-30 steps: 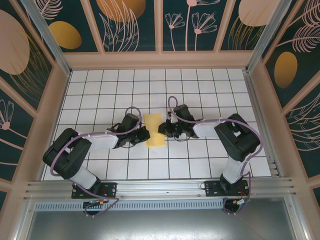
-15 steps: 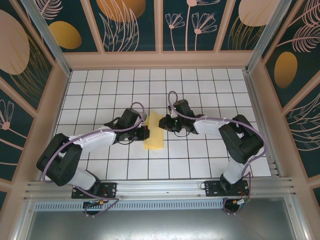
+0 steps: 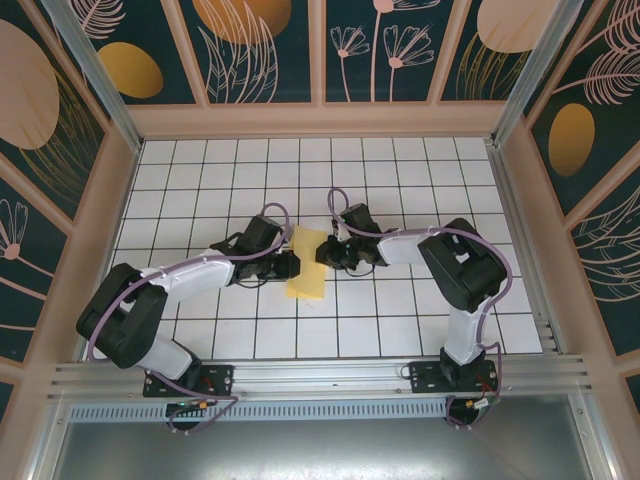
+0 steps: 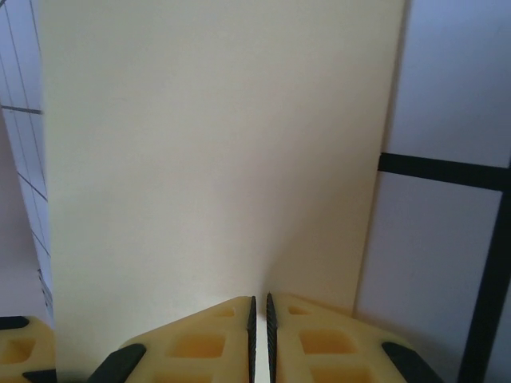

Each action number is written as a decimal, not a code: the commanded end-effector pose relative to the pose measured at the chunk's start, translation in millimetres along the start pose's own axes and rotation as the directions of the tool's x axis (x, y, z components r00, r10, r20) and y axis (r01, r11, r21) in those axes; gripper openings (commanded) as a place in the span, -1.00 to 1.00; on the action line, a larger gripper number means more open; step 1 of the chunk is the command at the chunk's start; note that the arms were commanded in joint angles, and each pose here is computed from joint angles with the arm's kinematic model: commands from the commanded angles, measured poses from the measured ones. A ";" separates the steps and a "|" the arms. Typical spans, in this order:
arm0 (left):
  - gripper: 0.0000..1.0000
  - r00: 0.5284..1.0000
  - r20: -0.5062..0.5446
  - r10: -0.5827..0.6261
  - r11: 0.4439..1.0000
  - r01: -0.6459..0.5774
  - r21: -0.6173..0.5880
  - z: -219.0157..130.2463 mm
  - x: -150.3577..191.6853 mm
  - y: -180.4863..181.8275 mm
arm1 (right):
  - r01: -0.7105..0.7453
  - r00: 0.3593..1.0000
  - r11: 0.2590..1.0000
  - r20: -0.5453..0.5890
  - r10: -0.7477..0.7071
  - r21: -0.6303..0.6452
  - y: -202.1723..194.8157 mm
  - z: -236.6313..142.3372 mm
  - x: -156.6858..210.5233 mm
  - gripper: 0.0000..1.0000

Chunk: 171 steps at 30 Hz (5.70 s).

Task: Fold a paper plane with a square sheet of paper (pick it up from the middle)
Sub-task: Fold the triangle a second time at the center of the table.

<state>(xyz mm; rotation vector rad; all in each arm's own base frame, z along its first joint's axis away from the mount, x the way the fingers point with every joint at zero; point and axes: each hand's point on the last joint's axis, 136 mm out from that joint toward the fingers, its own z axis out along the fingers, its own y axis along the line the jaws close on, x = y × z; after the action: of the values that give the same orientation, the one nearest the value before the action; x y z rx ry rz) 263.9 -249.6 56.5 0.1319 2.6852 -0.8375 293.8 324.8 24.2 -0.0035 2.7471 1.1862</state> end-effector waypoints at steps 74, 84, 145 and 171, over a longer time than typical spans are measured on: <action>-0.82 0.960 0.055 -0.275 0.922 0.247 0.299 10.3 5.1 -18.3 | 0.120 0.993 0.941 0.018 -0.120 -0.317 49.5 -38.6 32.4 -0.32; -0.84 0.958 0.056 -0.280 0.920 0.251 0.302 10.5 4.1 -18.8 | 0.119 0.992 0.938 -0.003 -0.127 -0.326 47.3 -30.7 33.9 -0.51; -0.84 0.950 -0.014 -0.313 0.877 0.295 0.379 31.6 5.1 -32.1 | 0.131 0.991 0.981 -0.019 -0.135 -0.143 -8.8 -13.7 11.8 -0.95; -0.84 0.943 -0.011 -0.333 0.884 0.316 0.344 38.5 7.8 -22.6 | 0.125 0.992 0.984 -0.003 -0.127 -0.127 -7.1 -20.3 8.8 -0.95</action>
<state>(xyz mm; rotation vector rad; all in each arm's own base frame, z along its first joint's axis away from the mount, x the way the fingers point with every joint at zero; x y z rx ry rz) 258.0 -287.3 35.0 -0.2680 2.5419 -1.3960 274.0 306.7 21.7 -0.1841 2.6578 1.3584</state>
